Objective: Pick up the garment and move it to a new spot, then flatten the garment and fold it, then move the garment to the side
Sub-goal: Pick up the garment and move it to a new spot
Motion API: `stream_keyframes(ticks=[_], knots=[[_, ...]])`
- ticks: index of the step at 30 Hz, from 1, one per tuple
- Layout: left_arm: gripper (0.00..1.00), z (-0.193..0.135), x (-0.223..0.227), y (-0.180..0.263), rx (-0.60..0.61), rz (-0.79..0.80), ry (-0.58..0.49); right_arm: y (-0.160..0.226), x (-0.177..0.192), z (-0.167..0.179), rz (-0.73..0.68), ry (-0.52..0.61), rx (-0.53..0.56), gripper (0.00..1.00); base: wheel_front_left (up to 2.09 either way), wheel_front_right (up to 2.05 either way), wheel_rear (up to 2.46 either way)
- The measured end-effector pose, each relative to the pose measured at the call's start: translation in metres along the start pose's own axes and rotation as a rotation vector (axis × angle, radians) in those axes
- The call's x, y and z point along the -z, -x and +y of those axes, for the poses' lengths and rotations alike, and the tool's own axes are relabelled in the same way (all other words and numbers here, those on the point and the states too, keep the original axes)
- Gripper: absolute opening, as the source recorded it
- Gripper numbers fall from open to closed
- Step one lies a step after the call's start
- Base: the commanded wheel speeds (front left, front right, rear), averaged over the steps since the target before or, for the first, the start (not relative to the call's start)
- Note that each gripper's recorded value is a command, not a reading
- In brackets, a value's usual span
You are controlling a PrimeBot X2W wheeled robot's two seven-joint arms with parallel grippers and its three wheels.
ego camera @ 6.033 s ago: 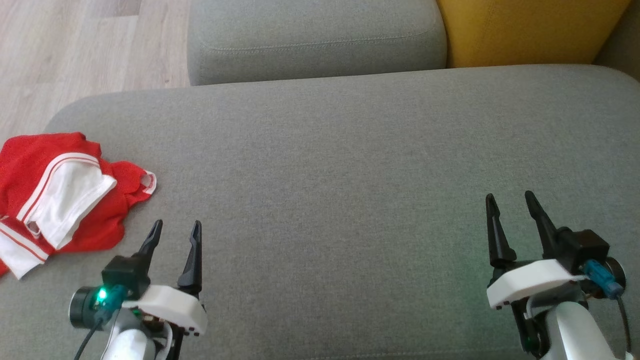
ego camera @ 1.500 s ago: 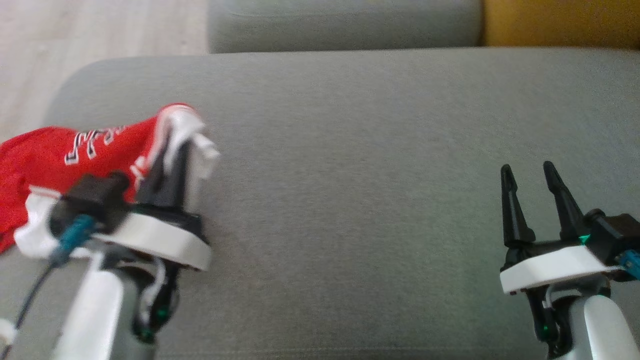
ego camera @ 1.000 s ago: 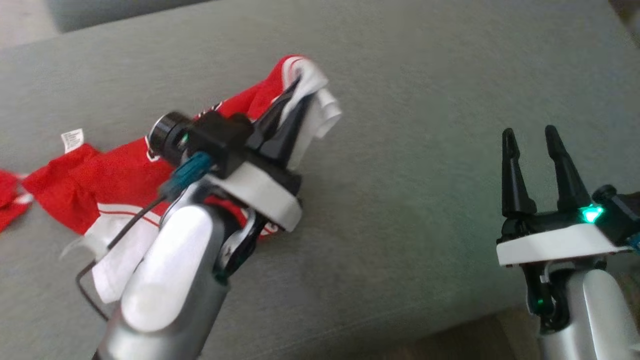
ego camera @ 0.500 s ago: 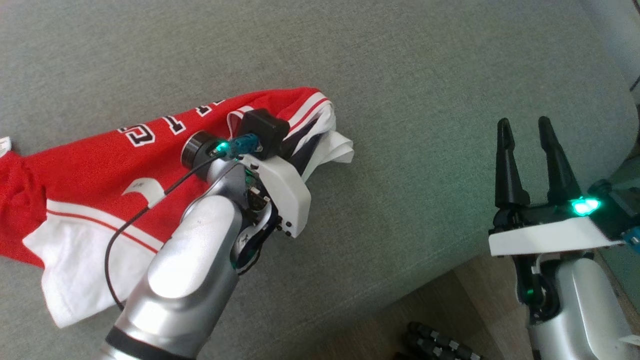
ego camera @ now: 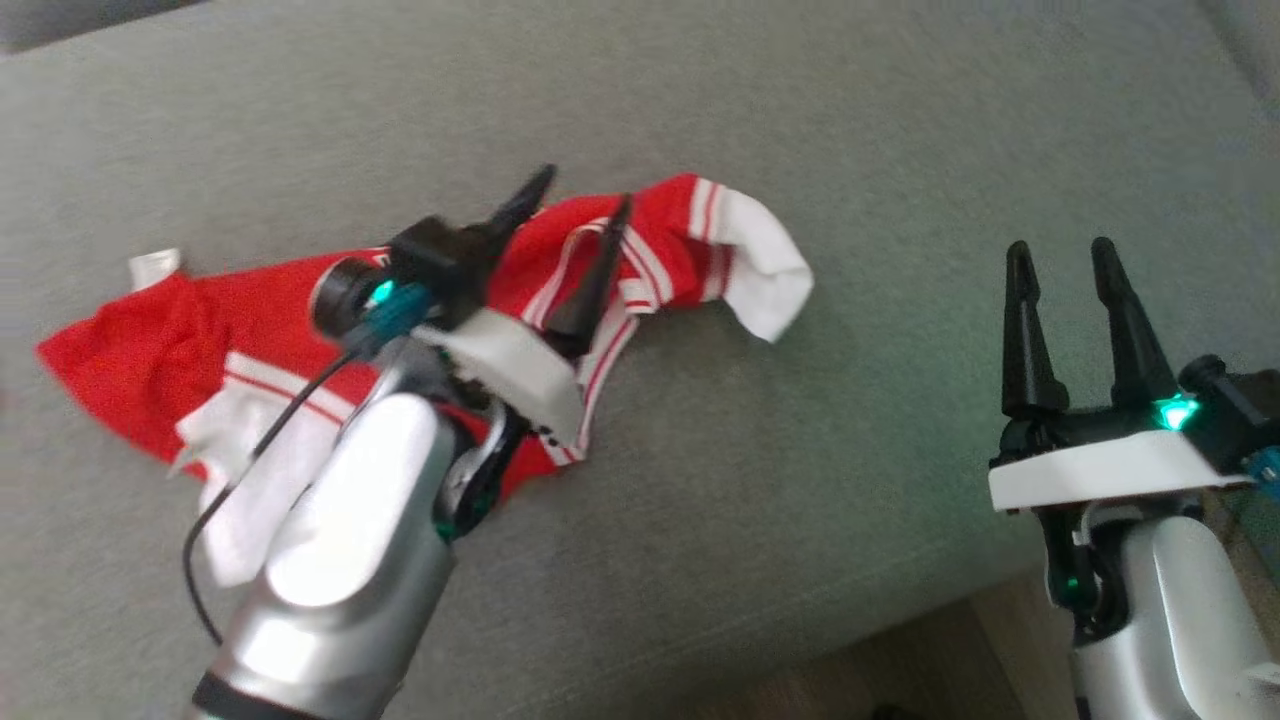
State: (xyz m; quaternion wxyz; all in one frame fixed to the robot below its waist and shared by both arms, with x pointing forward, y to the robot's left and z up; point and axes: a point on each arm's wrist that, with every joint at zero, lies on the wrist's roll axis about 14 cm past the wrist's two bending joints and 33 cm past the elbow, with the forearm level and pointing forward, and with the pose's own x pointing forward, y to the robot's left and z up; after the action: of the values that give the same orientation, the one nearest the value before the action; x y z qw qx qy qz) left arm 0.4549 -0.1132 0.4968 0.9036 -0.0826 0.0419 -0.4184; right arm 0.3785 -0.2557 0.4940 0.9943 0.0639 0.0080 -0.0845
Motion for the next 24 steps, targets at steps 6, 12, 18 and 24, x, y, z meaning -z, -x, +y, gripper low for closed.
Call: stream_keyframes(ticks=[6,12,18,24], knots=[[1.0,0.069,-0.025,0.063,-0.3,-0.119,-0.025,-0.01,-0.011,0.036,-0.018,0.005,-0.108,1.0,0.0,0.0,0.0],[1.0,0.117,-0.037,0.131,-0.528,-0.159,-0.065,-0.006,-0.007,0.063,0.007,0.028,-0.188,1.0,0.0,0.0,0.0],[1.0,0.13,-0.034,0.187,-0.648,-0.143,-0.103,-0.005,-0.013,0.087,-0.01,0.035,-0.258,1.0,0.0,0.0,0.0],[1.0,0.123,-0.039,0.218,-0.693,-0.16,-0.122,0.004,-0.013,0.098,0.001,0.04,-0.293,1.0,0.0,0.0,0.0]])
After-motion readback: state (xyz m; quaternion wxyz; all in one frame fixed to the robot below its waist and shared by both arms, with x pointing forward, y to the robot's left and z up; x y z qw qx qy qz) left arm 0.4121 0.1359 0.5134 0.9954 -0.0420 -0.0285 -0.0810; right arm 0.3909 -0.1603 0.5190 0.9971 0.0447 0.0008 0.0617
